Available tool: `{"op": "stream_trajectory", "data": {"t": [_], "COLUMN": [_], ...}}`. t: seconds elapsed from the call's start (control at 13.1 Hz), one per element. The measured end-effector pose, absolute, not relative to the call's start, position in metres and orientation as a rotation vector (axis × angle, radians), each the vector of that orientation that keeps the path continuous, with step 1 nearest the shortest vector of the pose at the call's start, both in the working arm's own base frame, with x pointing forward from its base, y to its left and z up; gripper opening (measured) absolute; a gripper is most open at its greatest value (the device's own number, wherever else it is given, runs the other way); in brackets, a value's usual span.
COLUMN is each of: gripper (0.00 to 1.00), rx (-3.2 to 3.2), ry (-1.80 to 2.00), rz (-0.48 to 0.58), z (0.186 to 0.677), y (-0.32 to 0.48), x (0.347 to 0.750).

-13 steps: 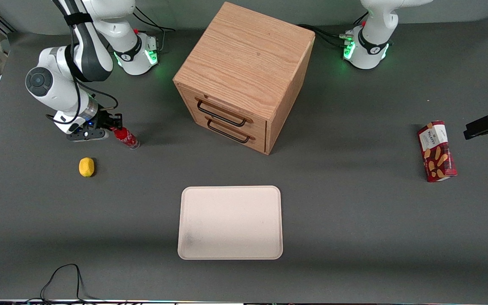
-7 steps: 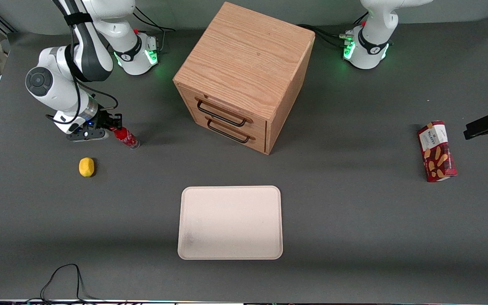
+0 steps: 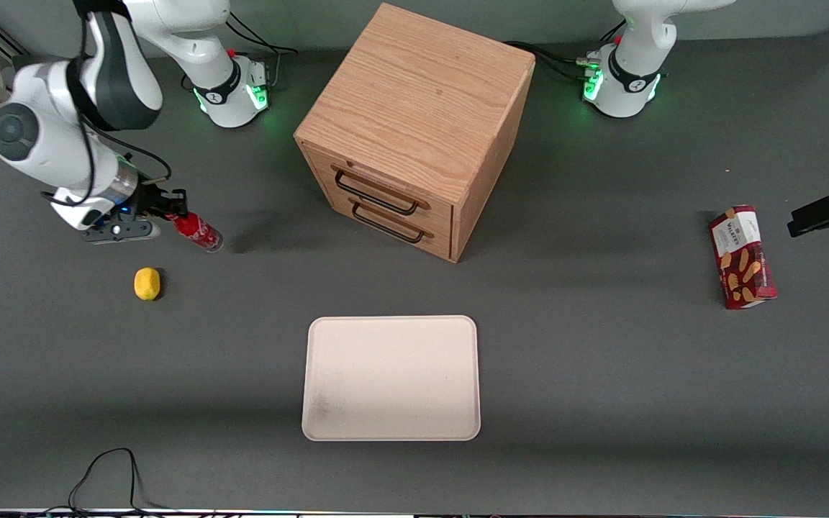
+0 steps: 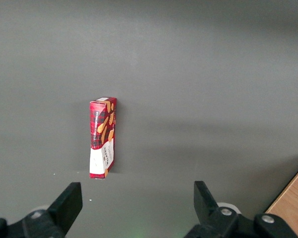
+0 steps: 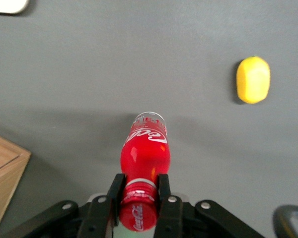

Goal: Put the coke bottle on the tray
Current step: 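Lift the bottle and carry it with the right gripper toward the white tray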

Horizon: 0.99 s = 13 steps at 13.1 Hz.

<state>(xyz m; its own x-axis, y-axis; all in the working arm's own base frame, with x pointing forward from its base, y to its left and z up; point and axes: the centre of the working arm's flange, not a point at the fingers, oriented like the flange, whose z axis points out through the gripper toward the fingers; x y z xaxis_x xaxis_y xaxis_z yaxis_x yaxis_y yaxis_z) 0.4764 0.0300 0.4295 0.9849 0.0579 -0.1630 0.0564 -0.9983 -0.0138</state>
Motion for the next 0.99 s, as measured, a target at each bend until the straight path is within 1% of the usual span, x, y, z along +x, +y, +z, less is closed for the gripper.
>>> {"op": "stream_trajectory", "data": {"t": [0.15,0.3,0.53,0.76,0.99], "gripper": [0.31,0.31,0.31,0.31,0.31], "rx": [-3.115,-3.11,-3.119,-3.129,-3.141], "ry": [-0.087,-0.084,-0.084,0.004,0.058], "rz": [0.301,0.325,0.351,0.372,0.388], "z": [0.484,0.528,0.569,0.577,0.548], "y": [0.029,0.028,0.026,0.027,0.049], "x": [0.491,0.506,0.534,0.575,0.623]}}
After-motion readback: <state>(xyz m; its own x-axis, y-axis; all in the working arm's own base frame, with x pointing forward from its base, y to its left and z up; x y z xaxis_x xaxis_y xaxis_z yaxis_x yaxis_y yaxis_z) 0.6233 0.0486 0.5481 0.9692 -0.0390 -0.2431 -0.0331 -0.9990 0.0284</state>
